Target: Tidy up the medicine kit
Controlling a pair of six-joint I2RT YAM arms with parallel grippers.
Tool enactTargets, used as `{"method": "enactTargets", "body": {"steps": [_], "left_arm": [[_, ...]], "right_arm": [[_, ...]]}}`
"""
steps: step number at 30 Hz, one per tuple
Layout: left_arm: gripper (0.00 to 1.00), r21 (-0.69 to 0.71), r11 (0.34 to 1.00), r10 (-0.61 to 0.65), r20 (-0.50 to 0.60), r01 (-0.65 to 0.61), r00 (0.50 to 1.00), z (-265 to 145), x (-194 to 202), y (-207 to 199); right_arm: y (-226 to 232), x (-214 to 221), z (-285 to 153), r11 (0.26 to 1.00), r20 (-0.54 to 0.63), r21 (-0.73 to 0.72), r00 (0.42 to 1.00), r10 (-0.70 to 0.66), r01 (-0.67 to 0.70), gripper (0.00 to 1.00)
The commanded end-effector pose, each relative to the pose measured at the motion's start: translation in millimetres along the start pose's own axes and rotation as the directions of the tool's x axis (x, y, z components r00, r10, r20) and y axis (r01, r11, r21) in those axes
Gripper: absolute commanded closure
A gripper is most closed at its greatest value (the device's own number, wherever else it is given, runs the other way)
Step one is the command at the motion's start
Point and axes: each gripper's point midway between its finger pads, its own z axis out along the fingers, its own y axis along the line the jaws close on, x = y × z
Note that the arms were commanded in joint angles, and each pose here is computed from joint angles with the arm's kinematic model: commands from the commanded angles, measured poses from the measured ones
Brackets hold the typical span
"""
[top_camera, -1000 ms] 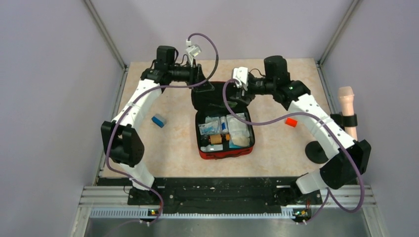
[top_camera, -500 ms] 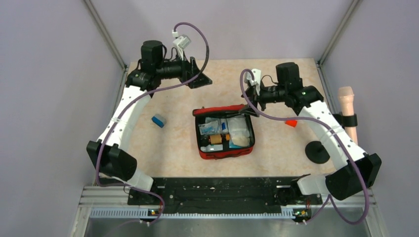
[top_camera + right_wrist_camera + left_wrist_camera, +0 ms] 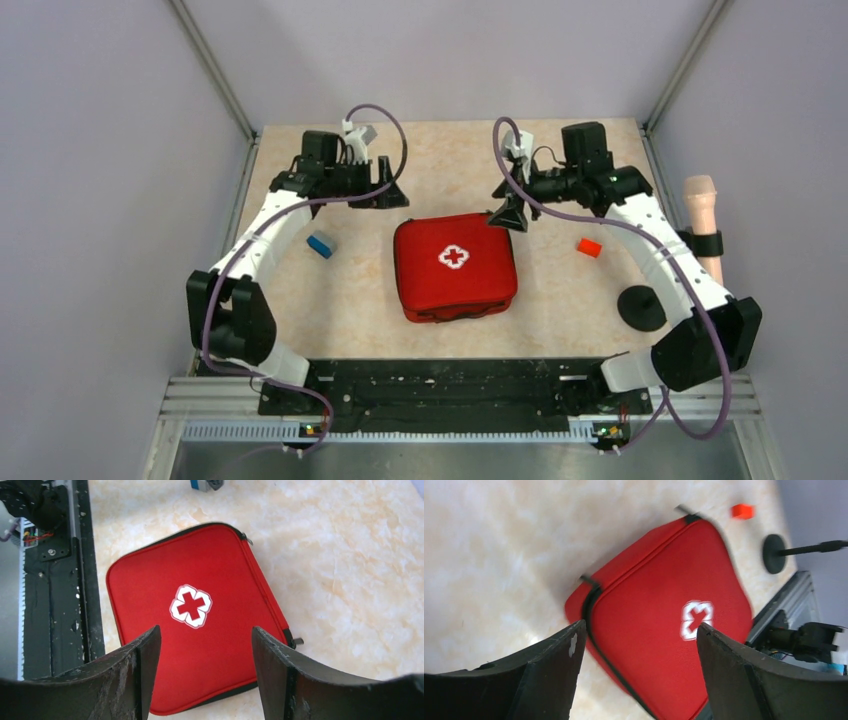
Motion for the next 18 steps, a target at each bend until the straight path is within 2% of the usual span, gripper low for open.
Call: {"method": "enactTargets", "body": {"steps": [1, 5, 8, 12, 18], "left_arm": [[0.17, -0.120, 0.989, -0.092, -0.064, 0.084, 0.994, 4.0, 38.6, 39.1], [0.29, -0.076, 0.996, -0.059, -0.161, 0.047, 0.985, 9.3, 70.5, 41.1], [0.33, -0.037, 0.998, -0.049, -0.212, 0.042, 0.976, 14.3, 84.7, 42.1], [0.44, -0.040, 0.996, -0.084, -0.279, 0.076, 0.957, 21.9, 102.8, 51.3], [0.52, -0.034, 0.991, -0.134, -0.328, 0.131, 0.935, 29.5, 120.5, 56.3]], "right_arm": [[-25.0, 17.4, 5.8, 0.987, -0.023, 0.119, 0.993, 0.113, -0.109, 0.36], [-60.3, 49.4, 6.9, 0.884, -0.013, 0.350, 0.942, 0.337, -0.311, 0.40], [-62.6, 72.6, 4.4, 0.812, 0.008, 0.419, 0.896, 0.444, -0.406, 0.47], [-51.9, 105.8, 8.2, 0.767, -0.017, 0.436, 0.847, 0.531, -0.471, 0.54], [-50.6, 131.6, 13.7, 0.746, -0.036, 0.451, 0.825, 0.564, -0.491, 0.61]]}}
